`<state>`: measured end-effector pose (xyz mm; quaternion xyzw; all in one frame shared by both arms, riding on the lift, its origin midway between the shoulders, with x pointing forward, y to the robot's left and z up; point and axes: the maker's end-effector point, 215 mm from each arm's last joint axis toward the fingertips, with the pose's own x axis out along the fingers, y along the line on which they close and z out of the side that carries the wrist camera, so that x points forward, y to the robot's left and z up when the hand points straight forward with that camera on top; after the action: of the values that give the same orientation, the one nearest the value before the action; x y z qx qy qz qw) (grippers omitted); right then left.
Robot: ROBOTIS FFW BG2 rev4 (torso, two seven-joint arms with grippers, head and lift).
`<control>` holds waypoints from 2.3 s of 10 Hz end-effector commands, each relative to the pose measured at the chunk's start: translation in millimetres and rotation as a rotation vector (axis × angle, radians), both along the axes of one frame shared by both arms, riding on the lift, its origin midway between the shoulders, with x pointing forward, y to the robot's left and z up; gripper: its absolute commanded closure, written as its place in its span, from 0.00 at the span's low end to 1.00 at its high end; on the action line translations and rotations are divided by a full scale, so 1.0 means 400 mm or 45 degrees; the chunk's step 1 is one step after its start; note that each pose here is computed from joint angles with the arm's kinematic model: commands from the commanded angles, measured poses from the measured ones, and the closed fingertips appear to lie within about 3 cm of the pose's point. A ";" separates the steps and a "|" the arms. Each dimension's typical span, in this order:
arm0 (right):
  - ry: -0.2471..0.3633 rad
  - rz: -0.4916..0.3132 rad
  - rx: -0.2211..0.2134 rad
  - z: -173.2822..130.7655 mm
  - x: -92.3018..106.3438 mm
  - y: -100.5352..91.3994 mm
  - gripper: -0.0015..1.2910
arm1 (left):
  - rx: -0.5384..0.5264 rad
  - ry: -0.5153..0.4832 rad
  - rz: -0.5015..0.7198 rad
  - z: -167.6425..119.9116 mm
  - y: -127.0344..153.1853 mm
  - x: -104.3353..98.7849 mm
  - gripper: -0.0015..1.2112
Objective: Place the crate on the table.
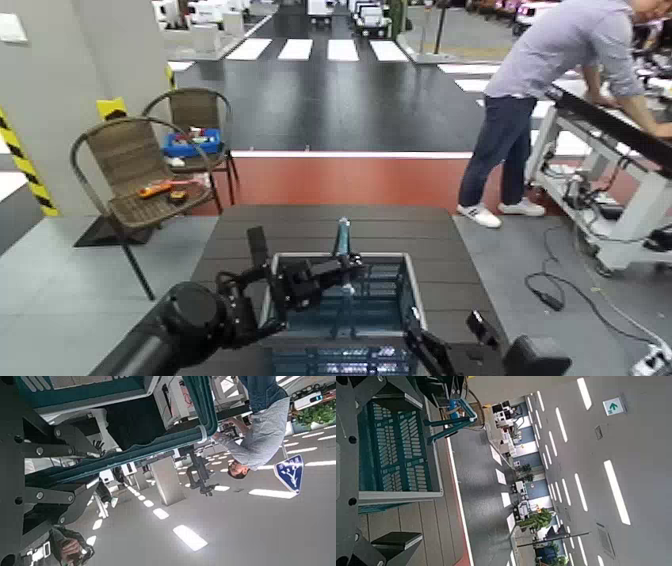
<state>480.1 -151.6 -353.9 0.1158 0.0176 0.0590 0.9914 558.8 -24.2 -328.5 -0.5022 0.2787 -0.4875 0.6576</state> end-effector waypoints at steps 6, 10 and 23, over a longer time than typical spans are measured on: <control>0.000 -0.001 -0.001 -0.001 0.001 -0.007 0.12 | 0.082 -0.180 0.162 0.035 0.124 0.071 0.05; 0.007 -0.007 -0.002 -0.005 -0.001 -0.013 0.12 | 0.410 -0.446 0.560 0.077 0.340 0.127 0.07; -0.008 -0.032 0.003 0.000 -0.013 -0.036 0.12 | 1.132 -0.843 1.213 -0.079 0.563 -0.206 0.08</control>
<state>474.9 -165.8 -354.5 0.1168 0.0135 0.0468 0.9920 481.8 205.4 -358.5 -0.0905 -0.0104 -0.1132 0.9894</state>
